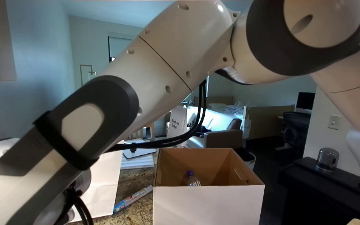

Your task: Put two empty water bottles inside the white storage box

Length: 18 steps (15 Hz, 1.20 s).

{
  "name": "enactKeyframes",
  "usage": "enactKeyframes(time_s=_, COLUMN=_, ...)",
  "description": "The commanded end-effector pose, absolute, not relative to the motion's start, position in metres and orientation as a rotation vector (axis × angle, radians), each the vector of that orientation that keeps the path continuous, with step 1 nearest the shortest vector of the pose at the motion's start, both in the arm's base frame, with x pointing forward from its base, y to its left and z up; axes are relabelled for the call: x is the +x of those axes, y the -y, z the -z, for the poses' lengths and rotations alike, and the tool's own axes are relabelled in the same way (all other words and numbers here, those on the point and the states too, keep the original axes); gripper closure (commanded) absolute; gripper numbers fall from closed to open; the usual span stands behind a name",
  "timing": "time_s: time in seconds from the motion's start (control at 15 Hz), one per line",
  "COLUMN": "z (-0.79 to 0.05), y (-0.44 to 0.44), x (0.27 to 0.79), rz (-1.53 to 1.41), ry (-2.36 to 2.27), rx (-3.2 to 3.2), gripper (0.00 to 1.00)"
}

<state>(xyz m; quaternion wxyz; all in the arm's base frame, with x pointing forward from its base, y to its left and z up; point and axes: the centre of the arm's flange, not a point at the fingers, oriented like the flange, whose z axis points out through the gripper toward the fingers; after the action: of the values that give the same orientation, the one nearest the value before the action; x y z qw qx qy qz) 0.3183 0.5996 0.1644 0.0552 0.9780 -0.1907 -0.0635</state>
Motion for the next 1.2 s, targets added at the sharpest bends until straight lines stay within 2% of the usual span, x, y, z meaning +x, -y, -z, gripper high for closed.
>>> enactKeyframes(time_s=0.0, z=-0.170, y=-0.586, x=0.321, rz=0.168, ry=0.576, rx=2.960, gripper=0.58)
enactKeyframes(time_s=0.47, z=-0.174, y=-0.580, x=0.335, rz=0.121, ry=0.619, rx=2.971, gripper=0.12)
enactKeyframes(time_s=0.6, z=-0.174, y=-0.578, x=0.334, rz=0.117, ry=0.620, rx=2.970, gripper=0.02)
enactKeyframes(time_s=0.67, z=-0.174, y=-0.578, x=0.334, rz=0.116, ry=0.623, rx=2.967, gripper=0.00)
enactKeyframes(time_s=0.87, z=-0.173, y=-0.576, x=0.335, rz=0.124, ry=0.628, rx=2.963, gripper=0.00)
enactKeyframes(time_s=0.93, z=-0.172, y=-0.577, x=0.335, rz=0.132, ry=0.624, rx=2.960, gripper=0.23)
enactKeyframes(time_s=1.0, z=-0.171, y=-0.577, x=0.335, rz=0.123, ry=0.625, rx=2.958, gripper=0.25)
enactKeyframes(time_s=1.13, z=-0.170, y=-0.576, x=0.336, rz=0.127, ry=0.629, rx=2.955, gripper=0.36)
